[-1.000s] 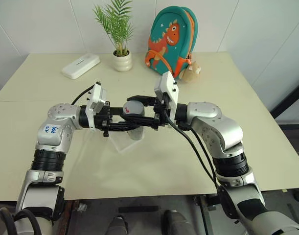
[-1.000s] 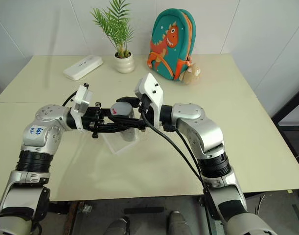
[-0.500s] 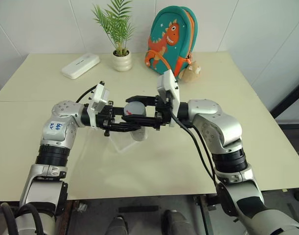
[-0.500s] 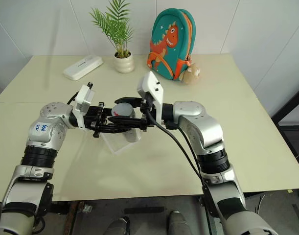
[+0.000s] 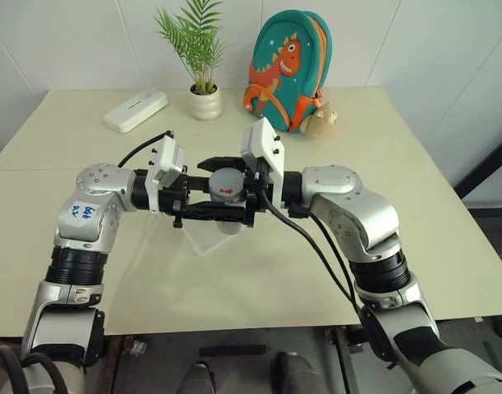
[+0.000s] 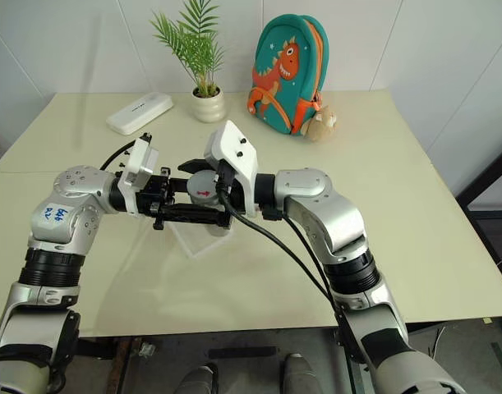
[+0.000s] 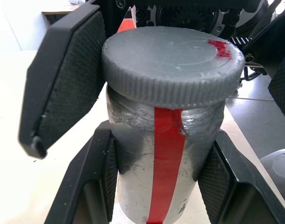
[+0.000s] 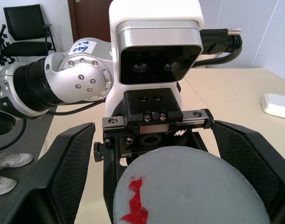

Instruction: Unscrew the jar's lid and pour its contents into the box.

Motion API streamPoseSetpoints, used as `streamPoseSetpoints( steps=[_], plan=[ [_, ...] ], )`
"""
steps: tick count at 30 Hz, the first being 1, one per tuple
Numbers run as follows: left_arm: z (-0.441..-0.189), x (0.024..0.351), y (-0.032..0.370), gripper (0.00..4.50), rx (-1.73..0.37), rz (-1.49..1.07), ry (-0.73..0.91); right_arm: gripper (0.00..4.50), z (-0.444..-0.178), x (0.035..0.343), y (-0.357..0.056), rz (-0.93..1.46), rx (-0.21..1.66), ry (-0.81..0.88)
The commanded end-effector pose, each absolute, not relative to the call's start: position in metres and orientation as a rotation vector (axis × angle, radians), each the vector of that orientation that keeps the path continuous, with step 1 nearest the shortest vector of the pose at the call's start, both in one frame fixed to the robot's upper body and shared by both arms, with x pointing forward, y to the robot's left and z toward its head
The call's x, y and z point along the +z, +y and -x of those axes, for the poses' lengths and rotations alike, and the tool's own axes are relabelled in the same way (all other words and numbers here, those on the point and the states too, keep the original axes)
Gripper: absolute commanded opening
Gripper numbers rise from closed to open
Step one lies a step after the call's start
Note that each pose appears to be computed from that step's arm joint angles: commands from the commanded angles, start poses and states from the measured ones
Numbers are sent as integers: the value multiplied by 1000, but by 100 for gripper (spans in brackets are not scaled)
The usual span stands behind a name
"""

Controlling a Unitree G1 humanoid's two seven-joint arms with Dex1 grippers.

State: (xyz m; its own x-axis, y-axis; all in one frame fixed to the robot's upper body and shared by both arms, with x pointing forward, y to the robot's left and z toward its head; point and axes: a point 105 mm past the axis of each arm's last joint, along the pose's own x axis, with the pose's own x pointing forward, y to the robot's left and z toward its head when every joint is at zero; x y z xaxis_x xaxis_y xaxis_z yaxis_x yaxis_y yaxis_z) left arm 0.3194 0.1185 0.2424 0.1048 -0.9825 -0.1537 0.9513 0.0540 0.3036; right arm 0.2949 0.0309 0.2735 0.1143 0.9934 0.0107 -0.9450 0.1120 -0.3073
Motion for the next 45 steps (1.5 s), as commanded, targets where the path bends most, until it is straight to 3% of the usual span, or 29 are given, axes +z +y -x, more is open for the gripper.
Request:
streamPoseSetpoints(
  steps=[1, 28, 36, 45],
  plan=[
    [-317, 246, 121, 194, -1444, -375, -111, 415, -281, 288, 34, 265, 1461, -320],
    [-313, 249, 138, 194, -1372, -305, -160, 415, -321, 290, 6, 260, 1288, -281],
    [-311, 242, 148, 194, -1343, -290, -130, 415, -317, 296, -10, 287, 1308, -276],
    [-314, 241, 152, 194, -1323, -285, -130, 415, -284, 294, -12, 270, 1437, -252]
  ],
)
